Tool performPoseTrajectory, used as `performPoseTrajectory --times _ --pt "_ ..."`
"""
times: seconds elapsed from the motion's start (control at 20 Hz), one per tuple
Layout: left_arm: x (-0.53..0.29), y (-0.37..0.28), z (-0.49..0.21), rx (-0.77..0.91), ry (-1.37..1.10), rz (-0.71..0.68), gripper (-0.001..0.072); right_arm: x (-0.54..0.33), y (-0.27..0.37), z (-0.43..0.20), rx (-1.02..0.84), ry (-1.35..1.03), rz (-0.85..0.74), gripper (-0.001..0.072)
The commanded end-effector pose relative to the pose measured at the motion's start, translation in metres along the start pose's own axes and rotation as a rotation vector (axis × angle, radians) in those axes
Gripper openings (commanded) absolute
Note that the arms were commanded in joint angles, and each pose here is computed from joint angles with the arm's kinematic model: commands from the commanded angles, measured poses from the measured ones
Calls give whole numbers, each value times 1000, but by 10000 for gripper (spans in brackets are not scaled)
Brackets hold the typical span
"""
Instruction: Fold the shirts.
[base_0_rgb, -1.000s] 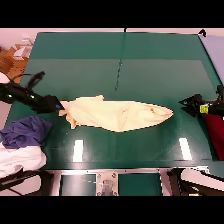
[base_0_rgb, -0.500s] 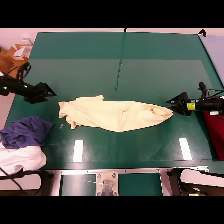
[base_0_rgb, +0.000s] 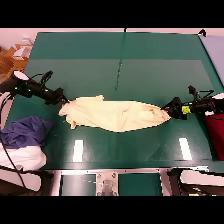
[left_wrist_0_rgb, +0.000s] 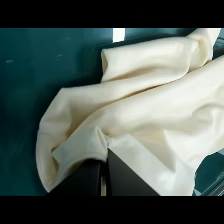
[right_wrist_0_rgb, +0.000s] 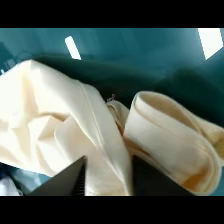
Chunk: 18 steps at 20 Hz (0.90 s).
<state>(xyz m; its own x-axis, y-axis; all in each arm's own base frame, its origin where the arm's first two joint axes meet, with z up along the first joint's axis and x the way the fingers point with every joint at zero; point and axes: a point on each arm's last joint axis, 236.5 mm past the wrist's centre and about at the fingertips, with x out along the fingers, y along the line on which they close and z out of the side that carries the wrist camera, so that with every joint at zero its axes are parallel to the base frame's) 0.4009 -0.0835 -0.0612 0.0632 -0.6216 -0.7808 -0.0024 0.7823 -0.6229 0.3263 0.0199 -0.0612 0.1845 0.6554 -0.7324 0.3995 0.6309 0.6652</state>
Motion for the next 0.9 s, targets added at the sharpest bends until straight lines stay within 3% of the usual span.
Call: performPoseTrajectory --times 0.0,0.05,0.1,0.4,0.65,0.85 --pt "-3 -15 13 58 -21 -6 26 4 3 -15 -7 63 -7 194" --pt "-10 -20 18 75 -27 -9 25 5 5 -16 -13 69 -5 82" --pt "-16 -26 22 94 -32 -12 25 5 7 -16 -33 70 -5 18" --pt "-95 -90 63 248 -146 -15 24 -51 74 27 -202 -87 54 16" --pt "-230 -198 80 515 -515 43 24 -179 193 51 -465 -468 74 15" --pt "-344 -300 31 756 -874 56 24 -302 297 6 -699 -855 112 15"
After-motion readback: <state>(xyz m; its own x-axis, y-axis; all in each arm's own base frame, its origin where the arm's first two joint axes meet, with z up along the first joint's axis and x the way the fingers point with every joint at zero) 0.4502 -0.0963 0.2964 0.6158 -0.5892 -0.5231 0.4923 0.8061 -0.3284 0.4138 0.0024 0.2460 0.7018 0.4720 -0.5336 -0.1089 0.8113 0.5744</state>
